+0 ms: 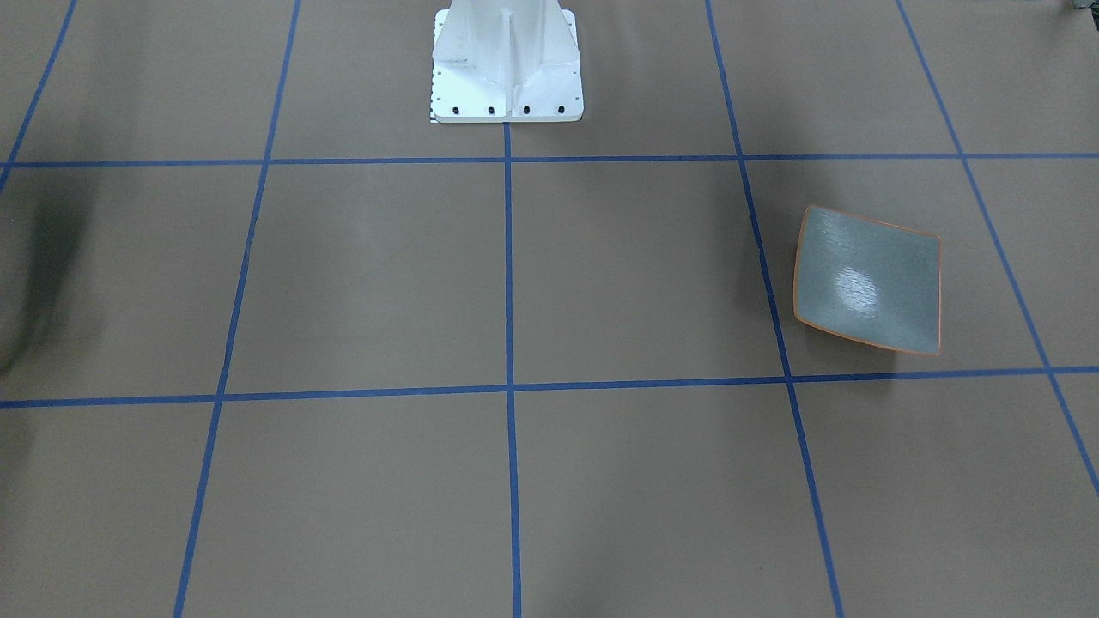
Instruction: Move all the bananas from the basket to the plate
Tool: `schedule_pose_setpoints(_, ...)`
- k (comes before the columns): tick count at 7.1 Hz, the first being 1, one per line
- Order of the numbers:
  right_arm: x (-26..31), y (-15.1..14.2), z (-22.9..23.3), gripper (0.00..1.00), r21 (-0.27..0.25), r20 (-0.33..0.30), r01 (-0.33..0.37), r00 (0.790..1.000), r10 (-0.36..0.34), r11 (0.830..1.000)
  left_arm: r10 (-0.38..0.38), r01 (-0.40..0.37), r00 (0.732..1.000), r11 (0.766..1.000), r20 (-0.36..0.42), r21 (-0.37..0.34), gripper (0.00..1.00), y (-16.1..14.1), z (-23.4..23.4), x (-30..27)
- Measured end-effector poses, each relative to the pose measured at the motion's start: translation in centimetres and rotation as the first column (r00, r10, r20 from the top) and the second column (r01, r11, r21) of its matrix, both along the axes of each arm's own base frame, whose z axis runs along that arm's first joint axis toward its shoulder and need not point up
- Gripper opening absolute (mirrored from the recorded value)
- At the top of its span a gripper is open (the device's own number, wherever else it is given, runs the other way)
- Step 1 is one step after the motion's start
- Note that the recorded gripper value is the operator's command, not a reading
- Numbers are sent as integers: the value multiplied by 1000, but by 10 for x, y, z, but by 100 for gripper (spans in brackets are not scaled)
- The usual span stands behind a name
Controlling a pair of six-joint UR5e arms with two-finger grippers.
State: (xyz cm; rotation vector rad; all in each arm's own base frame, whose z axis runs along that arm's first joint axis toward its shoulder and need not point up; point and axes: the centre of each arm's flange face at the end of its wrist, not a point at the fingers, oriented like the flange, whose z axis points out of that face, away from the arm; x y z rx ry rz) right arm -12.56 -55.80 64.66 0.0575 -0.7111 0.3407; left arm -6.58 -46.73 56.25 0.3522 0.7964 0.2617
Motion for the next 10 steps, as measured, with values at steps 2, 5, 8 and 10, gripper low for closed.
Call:
schedule_pose_setpoints(2, -8, -30, -78, 0, 149, 25, -23, 999, 20, 989, 2, -2, 1000, 981, 3, 196, 100, -22, -43, 2)
schedule_pose_setpoints(5, -27, -36, -195, 0, 336, 108, -30, 994, -6, 942, -5, 27, 997, 949, -72, 314, 100, -66, -108, 38)
schedule_pose_setpoints(8, -68, 5, -289, 0, 377, 259, -64, 965, -39, 924, 88, -4, 969, 940, -232, 340, 100, -74, -171, 156)
schedule_pose_setpoints(10, -106, 31, -349, 0, 349, 392, -105, 919, -43, 931, 89, 7, 925, 968, -369, 251, 100, -77, -238, 222)
